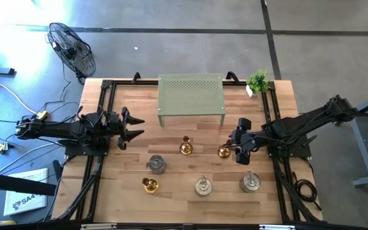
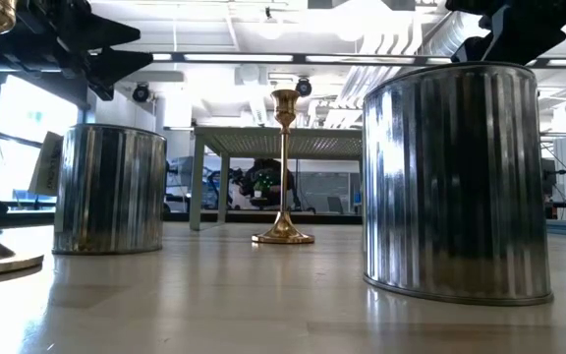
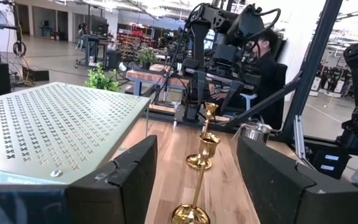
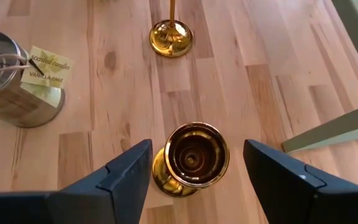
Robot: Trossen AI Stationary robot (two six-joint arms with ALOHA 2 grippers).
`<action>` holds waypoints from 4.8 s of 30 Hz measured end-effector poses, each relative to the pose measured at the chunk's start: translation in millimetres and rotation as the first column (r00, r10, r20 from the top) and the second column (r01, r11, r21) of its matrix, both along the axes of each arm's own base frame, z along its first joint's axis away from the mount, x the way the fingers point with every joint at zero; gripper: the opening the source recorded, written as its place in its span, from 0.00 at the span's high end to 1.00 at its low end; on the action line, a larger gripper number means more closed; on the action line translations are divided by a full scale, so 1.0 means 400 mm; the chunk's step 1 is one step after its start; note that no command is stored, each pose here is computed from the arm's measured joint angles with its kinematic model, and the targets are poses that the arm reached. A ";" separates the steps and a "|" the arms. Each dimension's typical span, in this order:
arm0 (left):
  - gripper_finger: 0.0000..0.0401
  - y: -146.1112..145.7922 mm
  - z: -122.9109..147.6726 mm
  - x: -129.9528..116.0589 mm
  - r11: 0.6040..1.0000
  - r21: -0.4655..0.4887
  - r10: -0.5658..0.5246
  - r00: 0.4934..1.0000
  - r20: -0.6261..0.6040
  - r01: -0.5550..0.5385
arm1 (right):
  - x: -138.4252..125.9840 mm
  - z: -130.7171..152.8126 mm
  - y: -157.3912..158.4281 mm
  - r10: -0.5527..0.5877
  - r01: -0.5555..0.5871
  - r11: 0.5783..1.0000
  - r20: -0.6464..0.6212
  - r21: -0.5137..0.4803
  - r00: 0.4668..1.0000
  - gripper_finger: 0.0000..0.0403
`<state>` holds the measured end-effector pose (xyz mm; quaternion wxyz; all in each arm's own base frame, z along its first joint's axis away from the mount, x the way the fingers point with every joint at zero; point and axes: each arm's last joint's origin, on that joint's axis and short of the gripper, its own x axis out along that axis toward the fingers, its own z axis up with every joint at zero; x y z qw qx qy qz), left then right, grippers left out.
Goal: Pick & Place candle stick holders
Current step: Put the top right gold candle holder on the shelf
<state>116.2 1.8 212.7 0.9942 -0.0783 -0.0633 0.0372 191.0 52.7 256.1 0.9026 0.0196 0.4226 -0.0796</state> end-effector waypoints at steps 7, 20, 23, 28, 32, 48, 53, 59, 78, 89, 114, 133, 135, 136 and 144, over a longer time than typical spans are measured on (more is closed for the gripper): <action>0.46 0.000 -0.001 0.000 1.000 0.000 0.001 1.000 -0.005 -0.001 | -0.003 -0.009 -0.001 -0.004 0.004 1.000 -0.016 0.003 1.000 0.38; 0.46 0.000 -0.001 0.000 1.000 -0.003 0.001 1.000 -0.005 -0.001 | 0.003 -0.009 0.000 -0.007 0.007 1.000 0.000 -0.009 1.000 0.38; 0.46 0.000 -0.001 0.000 1.000 -0.003 0.000 1.000 -0.005 0.000 | 0.003 -0.010 0.000 -0.008 0.008 1.000 0.000 -0.010 1.000 0.39; 0.46 0.000 -0.001 0.000 1.000 -0.003 0.000 1.000 -0.005 0.000 | 0.003 -0.010 0.000 -0.005 0.005 1.000 -0.005 -0.008 1.000 0.42; 0.46 0.000 -0.001 0.000 1.000 -0.003 0.000 1.000 -0.005 0.000 | 0.000 -0.013 -0.001 -0.005 0.004 1.000 -0.021 -0.012 1.000 0.48; 0.46 0.000 -0.001 0.000 1.000 -0.011 -0.001 1.000 -0.004 0.001 | -0.001 -0.013 -0.001 0.014 -0.015 0.999 -0.028 -0.031 1.000 0.75; 0.46 0.000 -0.001 0.000 1.000 -0.011 -0.001 1.000 -0.004 0.001 | -0.001 -0.013 -0.002 0.013 -0.014 0.999 -0.027 -0.034 1.000 0.85; 0.46 0.000 -0.001 0.000 1.000 -0.011 -0.001 1.000 -0.004 0.001 | 0.001 -0.012 -0.003 -0.002 0.001 0.999 -0.014 -0.053 1.000 0.91; 0.46 0.000 -0.001 0.000 1.000 -0.011 -0.002 1.000 -0.004 0.002 | 0.012 -0.004 -0.009 -0.051 0.054 0.997 0.049 -0.061 0.997 0.42; 0.46 0.000 -0.001 0.000 1.000 -0.011 -0.002 1.000 -0.004 0.002 | 0.062 -0.039 -0.038 -0.064 0.064 0.998 -0.008 -0.030 0.998 0.36; 0.46 0.000 -0.010 0.001 1.000 -0.011 -0.001 0.999 -0.041 0.001 | 0.099 -0.068 -0.048 -0.051 0.049 0.996 -0.033 -0.068 0.998 0.47; 0.46 0.000 -0.010 0.001 1.000 -0.011 -0.001 0.999 -0.041 0.001 | 0.102 -0.059 -0.047 -0.004 0.001 0.996 -0.036 -0.090 0.999 0.71; 0.46 0.000 -0.010 0.001 1.000 -0.011 -0.001 0.999 -0.041 0.001 | 0.108 -0.042 -0.045 0.000 -0.002 0.996 -0.018 -0.087 1.000 0.71; 0.46 0.000 -0.010 0.001 1.000 -0.011 -0.001 0.999 -0.041 0.001 | 0.111 -0.032 -0.045 0.005 -0.006 0.996 -0.010 -0.089 1.000 0.71; 0.46 0.000 -0.012 0.001 1.000 -0.011 -0.001 0.999 -0.048 0.001 | 0.122 0.071 -0.042 0.026 -0.023 0.992 0.021 -0.123 0.999 0.71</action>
